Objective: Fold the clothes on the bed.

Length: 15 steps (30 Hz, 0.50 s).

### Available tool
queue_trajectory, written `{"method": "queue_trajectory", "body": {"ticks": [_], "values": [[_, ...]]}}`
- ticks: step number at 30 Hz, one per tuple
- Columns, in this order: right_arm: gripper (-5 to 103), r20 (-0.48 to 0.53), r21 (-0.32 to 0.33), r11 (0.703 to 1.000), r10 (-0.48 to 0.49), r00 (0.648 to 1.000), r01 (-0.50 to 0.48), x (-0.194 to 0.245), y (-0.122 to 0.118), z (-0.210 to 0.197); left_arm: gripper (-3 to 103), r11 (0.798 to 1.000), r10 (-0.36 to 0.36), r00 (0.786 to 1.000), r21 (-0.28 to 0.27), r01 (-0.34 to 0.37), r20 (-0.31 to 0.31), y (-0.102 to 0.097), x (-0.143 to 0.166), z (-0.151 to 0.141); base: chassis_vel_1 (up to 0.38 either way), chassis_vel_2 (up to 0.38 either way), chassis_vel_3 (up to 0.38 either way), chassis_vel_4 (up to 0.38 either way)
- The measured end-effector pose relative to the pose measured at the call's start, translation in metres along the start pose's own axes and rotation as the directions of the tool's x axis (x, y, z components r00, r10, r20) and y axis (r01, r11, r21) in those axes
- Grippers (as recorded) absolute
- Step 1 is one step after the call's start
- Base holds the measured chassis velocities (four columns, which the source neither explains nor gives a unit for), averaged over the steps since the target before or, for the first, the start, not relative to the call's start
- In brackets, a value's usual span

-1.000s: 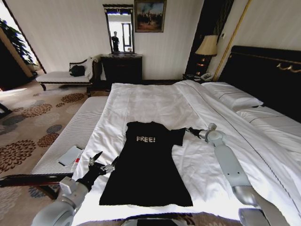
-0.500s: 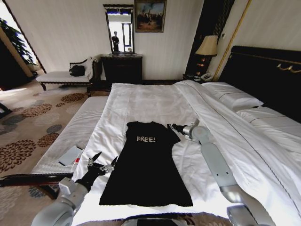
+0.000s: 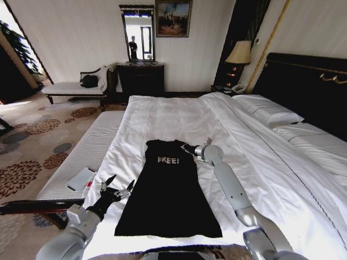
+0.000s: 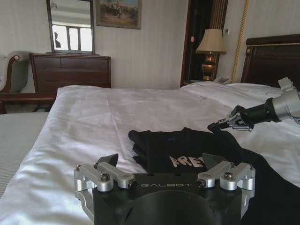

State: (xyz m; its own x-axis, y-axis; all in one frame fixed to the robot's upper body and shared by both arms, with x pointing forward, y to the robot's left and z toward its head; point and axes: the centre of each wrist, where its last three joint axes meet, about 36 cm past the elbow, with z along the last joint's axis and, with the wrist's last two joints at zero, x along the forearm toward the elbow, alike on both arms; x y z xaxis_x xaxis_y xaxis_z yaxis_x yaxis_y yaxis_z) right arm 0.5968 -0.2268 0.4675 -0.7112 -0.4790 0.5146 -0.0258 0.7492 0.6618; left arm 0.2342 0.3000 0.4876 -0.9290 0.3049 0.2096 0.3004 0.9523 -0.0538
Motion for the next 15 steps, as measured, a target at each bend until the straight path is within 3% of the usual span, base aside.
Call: {"method": "queue_trajectory", "body": {"ticks": [14, 15], "values": [[-3, -0.058, 0.070, 0.997, 0.027, 0.998, -0.023, -0.026, 0.002, 0.028, 100, 1.000, -0.004, 1.000, 0.002, 0.003, 0.003, 0.001, -0.001, 0.000, 0.000, 0.000, 0.000, 0.000], [2, -0.056, 0.075, 0.997, 0.031, 0.998, -0.027, -0.026, 0.001, 0.028, 100, 1.000, -0.003, 1.000, 0.004, 0.003, 0.004, 0.000, -0.001, 0.000, 0.000, 0.000, 0.000, 0.000]]}}
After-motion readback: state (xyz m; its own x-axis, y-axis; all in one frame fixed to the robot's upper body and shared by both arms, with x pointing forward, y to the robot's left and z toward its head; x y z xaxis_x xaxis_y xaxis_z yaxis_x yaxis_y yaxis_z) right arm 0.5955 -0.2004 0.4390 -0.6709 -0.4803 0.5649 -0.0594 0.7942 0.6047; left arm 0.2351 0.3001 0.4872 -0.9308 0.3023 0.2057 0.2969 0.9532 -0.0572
